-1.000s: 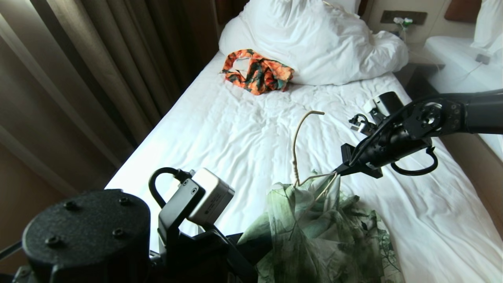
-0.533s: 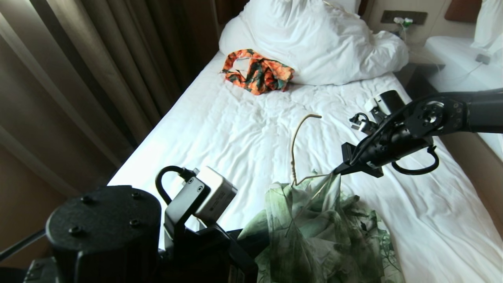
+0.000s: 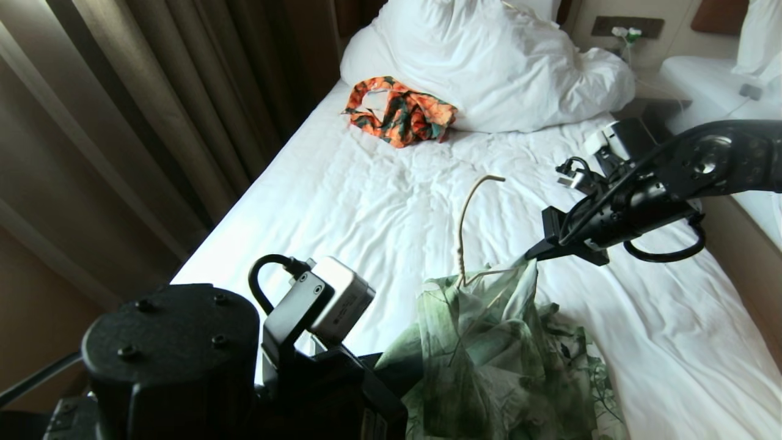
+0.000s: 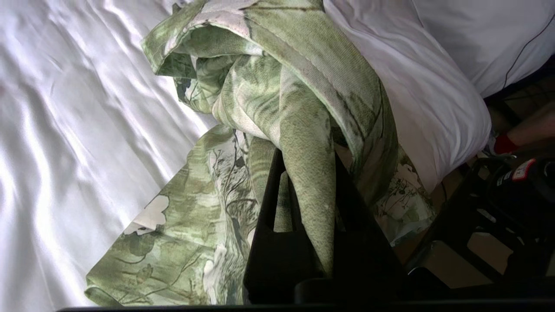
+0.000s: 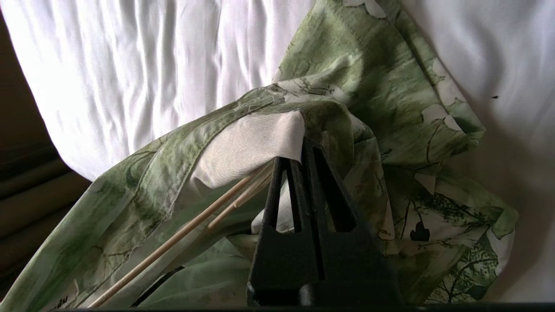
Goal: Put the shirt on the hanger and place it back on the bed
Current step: Hook the other side of the shirt onto the hanger
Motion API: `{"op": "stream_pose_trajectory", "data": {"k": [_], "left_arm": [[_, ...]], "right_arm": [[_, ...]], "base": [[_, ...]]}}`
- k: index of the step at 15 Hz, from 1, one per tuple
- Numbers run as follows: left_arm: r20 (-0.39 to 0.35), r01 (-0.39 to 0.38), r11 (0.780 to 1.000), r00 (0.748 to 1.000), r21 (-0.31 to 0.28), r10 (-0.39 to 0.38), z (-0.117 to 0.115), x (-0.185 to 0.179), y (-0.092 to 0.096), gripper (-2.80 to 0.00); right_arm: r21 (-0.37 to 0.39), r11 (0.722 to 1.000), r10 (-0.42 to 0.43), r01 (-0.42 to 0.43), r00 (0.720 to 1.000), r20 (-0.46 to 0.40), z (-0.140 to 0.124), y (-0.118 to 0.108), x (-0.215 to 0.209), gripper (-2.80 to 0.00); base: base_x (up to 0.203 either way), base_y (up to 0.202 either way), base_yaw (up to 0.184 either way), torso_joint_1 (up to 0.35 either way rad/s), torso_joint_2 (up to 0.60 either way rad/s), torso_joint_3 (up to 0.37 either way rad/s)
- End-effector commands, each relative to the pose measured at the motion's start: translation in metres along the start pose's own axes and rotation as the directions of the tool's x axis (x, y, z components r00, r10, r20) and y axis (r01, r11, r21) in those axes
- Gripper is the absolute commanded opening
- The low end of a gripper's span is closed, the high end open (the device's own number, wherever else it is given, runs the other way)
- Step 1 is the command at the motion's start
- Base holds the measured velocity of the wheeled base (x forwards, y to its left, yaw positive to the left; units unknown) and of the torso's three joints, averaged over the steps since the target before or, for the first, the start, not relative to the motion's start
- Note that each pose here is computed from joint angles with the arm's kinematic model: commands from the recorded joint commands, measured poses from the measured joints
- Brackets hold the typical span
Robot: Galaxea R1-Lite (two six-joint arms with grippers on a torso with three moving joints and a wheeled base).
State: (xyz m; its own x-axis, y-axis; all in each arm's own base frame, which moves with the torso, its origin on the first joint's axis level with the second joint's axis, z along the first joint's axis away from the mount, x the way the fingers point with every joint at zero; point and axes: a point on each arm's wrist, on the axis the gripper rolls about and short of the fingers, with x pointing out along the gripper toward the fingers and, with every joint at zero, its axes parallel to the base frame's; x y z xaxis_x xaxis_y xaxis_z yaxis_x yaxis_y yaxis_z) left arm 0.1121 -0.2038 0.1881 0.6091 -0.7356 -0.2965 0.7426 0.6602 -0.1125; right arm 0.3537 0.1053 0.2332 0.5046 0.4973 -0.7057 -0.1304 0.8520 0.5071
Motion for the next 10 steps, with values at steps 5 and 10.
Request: {"op": "stream_pose_trajectory", "data": {"k": [5, 10], "left_arm": [[0.05, 0.007, 1.0, 0.999, -0.007, -0.007, 0.019, 0.007, -0.005, -2.8], [0.087, 0.009, 1.0, 0.996, 0.003, -0.009, 0.034, 0.012, -0.008, -2.8]], "right_arm": [[-0.092, 0.989, 0.123, -0.115, 0.988, 0.092, -0.008, 0.04, -0.055, -2.8], [-0.111, 0.979, 0.184, -0.172, 0.976, 0.113, -0.018, 0.061, -0.075, -2.8]], "base": [[0.0, 0.0, 0.0, 0.0, 0.0, 0.0], [0.0, 0.0, 0.0, 0.0, 0.0, 0.0]]}}
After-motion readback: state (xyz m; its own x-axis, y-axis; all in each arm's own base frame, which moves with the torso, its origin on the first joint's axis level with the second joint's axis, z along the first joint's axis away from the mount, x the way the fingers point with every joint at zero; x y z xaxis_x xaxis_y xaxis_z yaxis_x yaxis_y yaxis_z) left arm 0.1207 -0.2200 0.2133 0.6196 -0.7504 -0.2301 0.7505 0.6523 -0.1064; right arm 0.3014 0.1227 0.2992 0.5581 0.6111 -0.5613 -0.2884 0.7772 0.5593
